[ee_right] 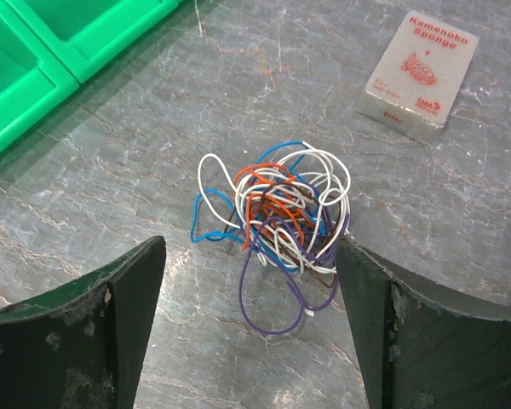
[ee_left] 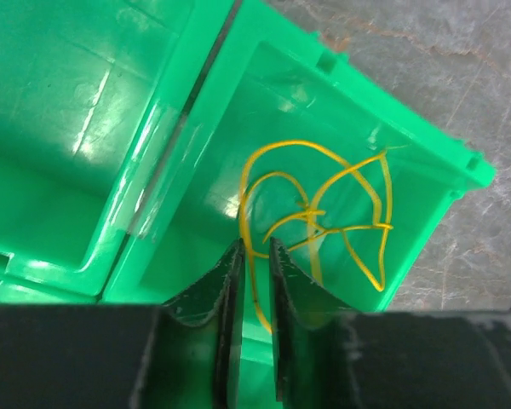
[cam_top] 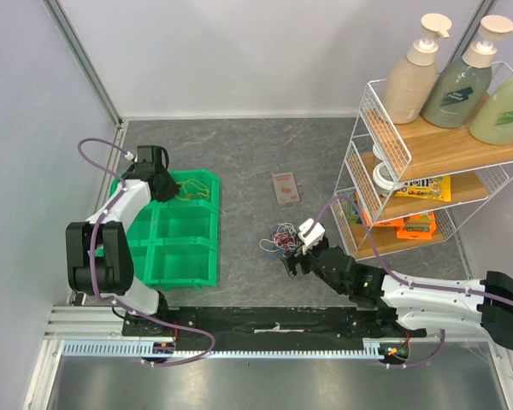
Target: Untangle the cables
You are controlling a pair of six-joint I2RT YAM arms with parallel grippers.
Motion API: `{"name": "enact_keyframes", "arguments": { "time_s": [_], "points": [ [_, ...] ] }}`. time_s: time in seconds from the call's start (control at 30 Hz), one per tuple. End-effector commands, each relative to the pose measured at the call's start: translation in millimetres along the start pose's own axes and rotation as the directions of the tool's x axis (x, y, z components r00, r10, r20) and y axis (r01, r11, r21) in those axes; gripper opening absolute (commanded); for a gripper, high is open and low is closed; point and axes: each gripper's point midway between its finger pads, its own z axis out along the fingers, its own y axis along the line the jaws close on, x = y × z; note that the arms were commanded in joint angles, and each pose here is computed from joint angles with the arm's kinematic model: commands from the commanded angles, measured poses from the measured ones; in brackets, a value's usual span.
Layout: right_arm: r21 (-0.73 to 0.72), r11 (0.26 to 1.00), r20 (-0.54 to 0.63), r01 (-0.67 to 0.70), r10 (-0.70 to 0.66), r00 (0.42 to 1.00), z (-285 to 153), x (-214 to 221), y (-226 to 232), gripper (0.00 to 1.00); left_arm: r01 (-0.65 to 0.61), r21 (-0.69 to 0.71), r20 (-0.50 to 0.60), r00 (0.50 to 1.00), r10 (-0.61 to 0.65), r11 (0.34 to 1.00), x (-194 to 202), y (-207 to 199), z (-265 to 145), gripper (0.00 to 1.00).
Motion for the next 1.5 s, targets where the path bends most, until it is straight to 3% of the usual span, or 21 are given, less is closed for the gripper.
{"name": "enact_keyframes", "arguments": {
  "time_s": [0.0, 0.1, 0.17, 0.23, 0.3, 0.47, 0.6, 0.67, 0.73, 0.8, 0.83, 0.87, 0.93, 1.1, 1.23, 1.47],
  "points": [
    [0.017, 1.0, 0.005, -0.013, 0.013, 1.0, 7, -8, 1, 0.88, 0.018, 0.035, 0.039, 0.999, -0.019, 0.999, -29, -21, -3, 0.38],
    [0.048, 0.999, -0.023, -0.002, 0.003, 1.0, 10, -3, -3, 0.88, 0.011, 0.072, 0.067, 0.998, -0.016, 0.997, -36, -27, -17, 0.67],
    [0.068, 0.998, -0.031, -0.015, 0.017, 0.999, 12, 0, -6, 0.88, -0.008, 0.107, 0.085, 0.996, -0.001, 0.994, -36, -31, -31, 0.72],
    [0.1, 0.994, -0.056, -0.035, 0.041, 0.998, 16, 5, -12, 0.87, -0.031, 0.156, 0.098, 0.995, 0.016, 0.987, -32, -35, -48, 0.73],
    [0.148, 0.987, -0.07, -0.055, 0.066, 0.995, 20, 8, -20, 0.86, -0.071, 0.3, 0.078, 0.996, 0.049, 0.951, -18, -54, -70, 0.73],
    [0.089, 0.994, -0.083, -0.065, 0.072, 0.994, 25, 13, -10, 0.76, -0.215, 0.611, 0.072, 0.973, 0.218, 0.762, 48, -98, -122, 0.63],
    [0.034, 0.997, -0.084, -0.07, 0.073, 0.994, 28, 15, 1, 0.74, -0.335, 0.693, 0.137, 0.93, 0.34, 0.639, 104, -123, -143, 0.54],
    [0.04, 0.997, -0.093, -0.069, 0.073, 0.993, 33, 17, 2, 0.75, -0.389, 0.734, 0.178, 0.902, 0.394, 0.557, 137, -142, -150, 0.56],
    [0.044, 0.997, -0.104, -0.067, 0.071, 0.992, 39, 19, 3, 0.76, -0.408, 0.749, 0.186, 0.886, 0.425, 0.523, 161, -154, -145, 0.59],
    [0.05, 0.997, -0.124, -0.06, 0.066, 0.99, 44, 22, 5, 0.7, -0.407, 0.751, 0.166, 0.878, 0.449, 0.519, 175, -161, -135, 0.59],
    [0.058, 0.997, -0.137, -0.056, 0.064, 0.989, 45, 25, 4, 0.58, -0.414, 0.752, 0.168, 0.873, 0.459, 0.513, 181, -165, -128, 0.59],
    [0.073, 0.996, -0.137, -0.057, 0.066, 0.988, 46, 26, 1, 0.39, -0.427, 0.75, 0.173, 0.864, 0.472, 0.506, 187, -167, -121, 0.58],
    [0.094, 0.994, -0.128, -0.063, 0.074, 0.989, 44, 26, -3, 0.18, -0.428, 0.738, 0.14, 0.854, 0.502, 0.522, 199, -164, -100, 0.55],
    [0.102, 0.992, -0.113, -0.077, 0.088, 0.99, 37, 27, -9, 0.15, -0.4, 0.776, 0.043, 0.805, 0.592, 0.488, 240, -167, -82, 0.59],
    [0.09, 0.993, -0.115, -0.078, 0.088, 0.989, 36, 27, -8, 0.14, -0.411, 0.768, 0.034, 0.792, 0.609, 0.492, 247, -172, -68, 0.64],
    [0.082, 0.993, -0.115, -0.079, 0.089, 0.989, 35, 26, -7, 0.13, -0.468, 0.696, 0.019, 0.77, 0.637, 0.545, 245, -179, -38, 0.53]
  ]
}}
